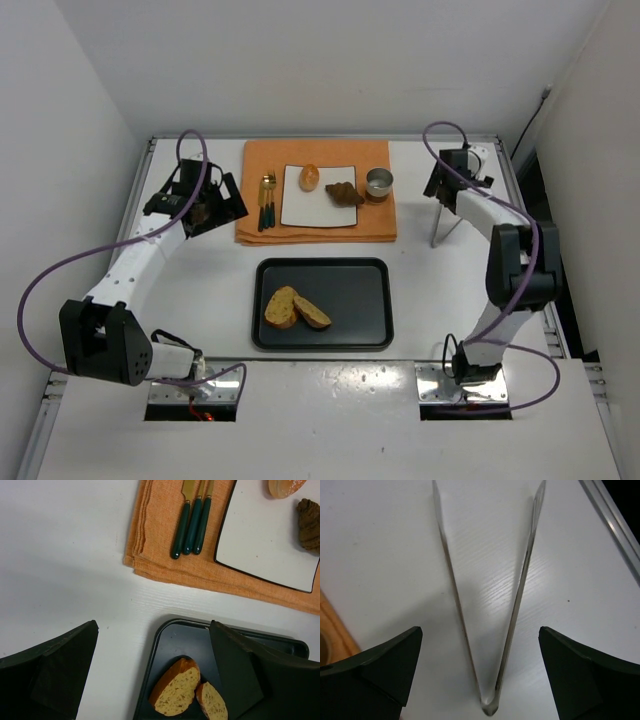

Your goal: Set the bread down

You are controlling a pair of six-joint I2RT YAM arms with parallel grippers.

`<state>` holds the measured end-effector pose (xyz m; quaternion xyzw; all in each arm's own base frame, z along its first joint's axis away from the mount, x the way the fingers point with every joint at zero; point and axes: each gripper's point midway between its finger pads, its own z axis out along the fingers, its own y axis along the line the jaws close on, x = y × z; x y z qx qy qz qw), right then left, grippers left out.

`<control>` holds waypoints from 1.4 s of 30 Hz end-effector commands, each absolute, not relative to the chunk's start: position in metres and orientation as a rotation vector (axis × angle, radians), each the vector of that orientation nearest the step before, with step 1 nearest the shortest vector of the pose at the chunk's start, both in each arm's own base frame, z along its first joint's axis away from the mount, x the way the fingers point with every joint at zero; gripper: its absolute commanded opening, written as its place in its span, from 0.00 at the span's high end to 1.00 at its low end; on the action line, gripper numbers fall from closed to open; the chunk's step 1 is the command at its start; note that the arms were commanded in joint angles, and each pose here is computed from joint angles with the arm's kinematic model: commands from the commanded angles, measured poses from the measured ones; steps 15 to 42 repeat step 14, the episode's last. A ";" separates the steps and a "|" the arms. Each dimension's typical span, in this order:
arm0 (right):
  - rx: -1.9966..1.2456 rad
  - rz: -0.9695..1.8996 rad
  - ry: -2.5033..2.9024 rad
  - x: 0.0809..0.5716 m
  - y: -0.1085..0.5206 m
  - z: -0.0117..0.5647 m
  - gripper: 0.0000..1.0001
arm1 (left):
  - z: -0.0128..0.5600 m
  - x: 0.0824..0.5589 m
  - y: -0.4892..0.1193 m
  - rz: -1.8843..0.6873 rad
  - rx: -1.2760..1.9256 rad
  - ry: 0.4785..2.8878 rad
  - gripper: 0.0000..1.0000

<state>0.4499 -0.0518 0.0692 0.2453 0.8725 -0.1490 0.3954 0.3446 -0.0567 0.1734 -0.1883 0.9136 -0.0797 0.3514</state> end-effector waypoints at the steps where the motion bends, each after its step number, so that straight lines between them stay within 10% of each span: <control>1: 0.670 -0.303 2.085 0.452 -0.050 0.151 0.00 | 0.192 0.355 -0.058 -0.241 -0.469 2.316 0.00; 14: 0.757 -0.343 2.129 0.346 -0.055 0.159 0.00 | 0.207 0.359 -0.056 -0.243 -0.468 2.276 0.00; 42: 0.757 -0.343 2.129 0.346 -0.055 0.159 0.00 | 0.207 0.359 -0.056 -0.243 -0.468 2.276 0.00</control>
